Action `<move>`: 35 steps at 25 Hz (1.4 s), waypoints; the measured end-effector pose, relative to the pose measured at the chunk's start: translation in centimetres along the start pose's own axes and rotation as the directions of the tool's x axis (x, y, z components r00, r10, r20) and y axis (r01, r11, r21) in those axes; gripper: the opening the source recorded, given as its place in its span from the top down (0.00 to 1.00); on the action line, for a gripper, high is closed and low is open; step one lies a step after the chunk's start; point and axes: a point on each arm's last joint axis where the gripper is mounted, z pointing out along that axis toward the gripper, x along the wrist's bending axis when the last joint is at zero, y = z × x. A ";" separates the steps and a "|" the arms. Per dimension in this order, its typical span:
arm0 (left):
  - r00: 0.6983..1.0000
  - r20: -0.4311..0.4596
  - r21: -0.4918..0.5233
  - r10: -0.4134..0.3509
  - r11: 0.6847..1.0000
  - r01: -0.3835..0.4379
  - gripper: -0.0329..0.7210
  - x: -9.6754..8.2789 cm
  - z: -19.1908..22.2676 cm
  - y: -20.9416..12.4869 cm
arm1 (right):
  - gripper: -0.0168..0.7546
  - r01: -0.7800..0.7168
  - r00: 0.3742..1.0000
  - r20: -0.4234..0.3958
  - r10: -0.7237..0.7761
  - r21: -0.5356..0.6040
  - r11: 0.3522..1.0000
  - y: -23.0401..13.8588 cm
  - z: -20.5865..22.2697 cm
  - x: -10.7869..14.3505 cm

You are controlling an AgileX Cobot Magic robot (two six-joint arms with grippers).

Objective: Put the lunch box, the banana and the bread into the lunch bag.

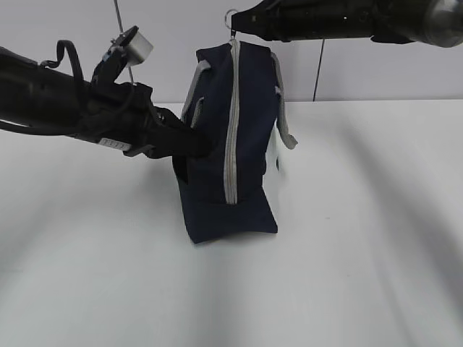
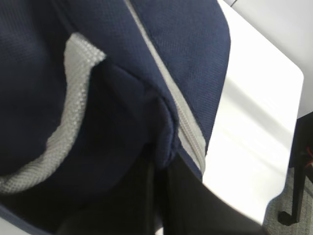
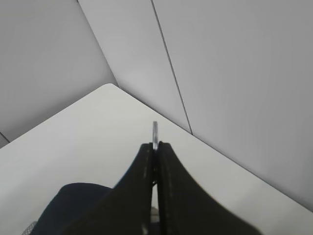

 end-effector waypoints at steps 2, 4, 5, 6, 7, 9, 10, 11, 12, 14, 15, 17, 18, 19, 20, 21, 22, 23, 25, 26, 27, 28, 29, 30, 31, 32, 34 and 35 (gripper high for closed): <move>1.000 0.005 0.001 -0.006 1.000 0.006 0.95 0.2 -0.3 -0.1 | 1.00 -0.002 1.000 -0.003 0.002 0.001 1.000 -0.1 0.3 -0.3; 1.000 0.005 -0.002 -0.014 1.000 0.014 0.95 0.7 -0.7 -0.1 | 1.00 -0.013 1.000 -0.011 0.013 0.002 1.000 -0.4 0.7 -0.6; 1.000 0.005 -0.004 -0.018 1.000 0.019 0.95 0.9 -0.9 -0.1 | 1.00 -0.024 1.000 -0.018 0.024 0.002 1.000 -0.6 0.9 -0.7; 1.000 0.004 -0.004 -0.021 1.000 0.021 0.95 1.0 -1.1 -0.2 | 1.00 -0.037 0.999 -0.020 0.037 0.005 0.999 -1.0 1.1 -0.9; 1.000 0.002 -0.006 -0.026 1.000 0.026 0.95 1.2 -1.3 -0.2 | 1.00 -0.047 0.999 -0.020 0.047 0.009 0.999 -1.5 1.4 -1.2; 1.000 -0.001 -0.007 -0.030 1.000 0.030 0.95 1.5 -1.6 -0.3 | 1.00 -0.060 0.998 -0.021 0.061 0.015 0.998 -2.1 1.8 -1.5; 1.000 0.000 -0.005 -0.029 1.000 0.029 0.95 1.5 -1.6 -0.3 | 1.00 -0.073 0.997 -0.022 0.074 0.018 0.997 -2.5 2.0 -1.8; 1.000 0.000 -0.002 -0.026 1.000 0.026 0.95 1.6 -1.7 -0.3 | 1.00 -0.085 0.996 -0.023 0.085 0.021 0.996 -2.8 2.2 -1.9; 1.000 -0.002 0.005 -0.022 1.000 0.022 0.95 1.6 -1.7 -0.4 | 1.00 -0.092 0.995 -0.026 0.093 0.020 0.996 -2.9 2.3 -2.0; 1.000 -0.005 0.012 -0.015 1.000 0.015 0.95 1.7 -1.7 -0.5 | 1.00 -0.111 0.993 -0.031 0.112 0.030 0.993 -3.7 2.6 -2.2; 1.000 -0.006 0.012 -0.015 1.000 0.015 0.95 1.7 -1.8 -0.5 | 1.00 -0.115 0.993 -0.031 0.116 0.032 0.993 -3.8 2.7 -2.3; 1.000 -0.005 0.013 -0.015 1.000 0.015 0.95 1.7 -1.8 -0.5 | 1.00 -0.116 0.992 -0.042 0.117 0.033 0.993 -3.9 2.7 -2.3; 1.000 -0.004 0.013 -0.015 1.000 0.015 0.95 1.7 -1.8 -0.5 | 1.00 -0.109 0.993 -0.049 0.111 0.031 0.994 -3.7 2.7 -2.2; 1.000 -0.002 0.013 -0.015 1.000 0.015 0.95 1.7 -1.8 -0.5 | 1.00 -0.101 0.993 -0.056 0.103 0.029 0.994 -3.4 2.6 -2.2; 1.000 -0.001 0.013 -0.015 1.000 0.015 0.95 1.6 -1.8 -0.5 | 1.00 -0.093 0.993 -0.067 0.095 0.029 0.995 -3.2 2.6 -2.1; 1.000 0.003 0.014 -0.015 1.000 0.015 0.95 1.6 -1.8 -0.5 | 1.00 -0.076 0.994 -0.071 0.078 0.030 0.997 -2.8 2.5 -2.0; 1.000 0.004 0.014 -0.015 1.000 0.015 0.95 1.6 -1.8 -0.5 | 1.00 -0.059 0.995 -0.075 0.061 0.033 0.998 -2.5 2.5 -1.9; 1.000 0.007 0.015 -0.016 1.000 0.016 0.94 1.6 -1.8 -0.5 | 1.00 -0.042 0.996 -0.079 0.044 0.033 0.999 -2.1 2.4 -1.9; 1.000 0.010 0.015 -0.020 1.000 0.020 0.92 1.5 -1.8 -0.5 | 1.00 -0.011 0.996 -0.087 0.013 0.031 0.999 -1.4 2.3 -1.7; 1.000 0.010 0.014 -0.022 1.000 0.021 0.92 1.5 -1.8 -0.5 | 1.00 0.001 0.996 -0.088 0.001 0.026 1.000 -1.1 2.2 -1.7; 1.000 0.010 0.013 -0.024 1.000 0.023 0.91 1.5 -1.8 -0.4 | 1.00 0.007 0.996 -0.089 -0.005 0.023 1.000 -0.9 2.2 -1.6; 1.000 0.009 0.010 -0.022 1.000 0.022 0.91 1.4 -1.9 -0.3 | 1.00 0.013 0.996 -0.091 -0.012 0.019 1.000 -0.7 2.1 -1.6; 1.000 0.008 0.007 -0.020 1.000 0.020 0.90 1.3 -2.1 -0.2 | 1.00 0.022 0.995 -0.094 -0.020 0.017 1.000 -0.4 2.1 -1.5; 1.000 0.009 0.004 -0.019 1.000 0.019 0.88 1.1 -2.2 -0.1 | 1.00 0.027 0.995 -0.093 -0.025 0.012 1.000 -0.3 2.0 -1.5; 1.000 0.012 0.004 -0.020 1.000 0.020 0.87 1.1 -2.2 -0.1 | 1.00 0.030 0.995 -0.095 -0.028 0.012 0.999 -0.2 2.0 -1.5; 1.000 0.014 0.006 -0.027 1.000 0.027 0.87 1.0 -2.2 -0.1 | 1.00 0.031 0.995 -0.095 -0.030 0.010 0.999 -0.1 2.0 -1.5; 0.999 0.011 0.011 -0.041 0.999 0.041 0.87 1.1 -2.2 -0.2 | 1.00 0.026 0.996 -0.083 -0.026 0.006 1.000 0.0 2.0 -1.6; 0.999 0.004 0.010 -0.047 0.999 0.047 0.90 1.1 -2.2 -0.2 | 1.00 0.027 0.997 -0.079 -0.026 0.004 1.000 0.1 2.0 -1.6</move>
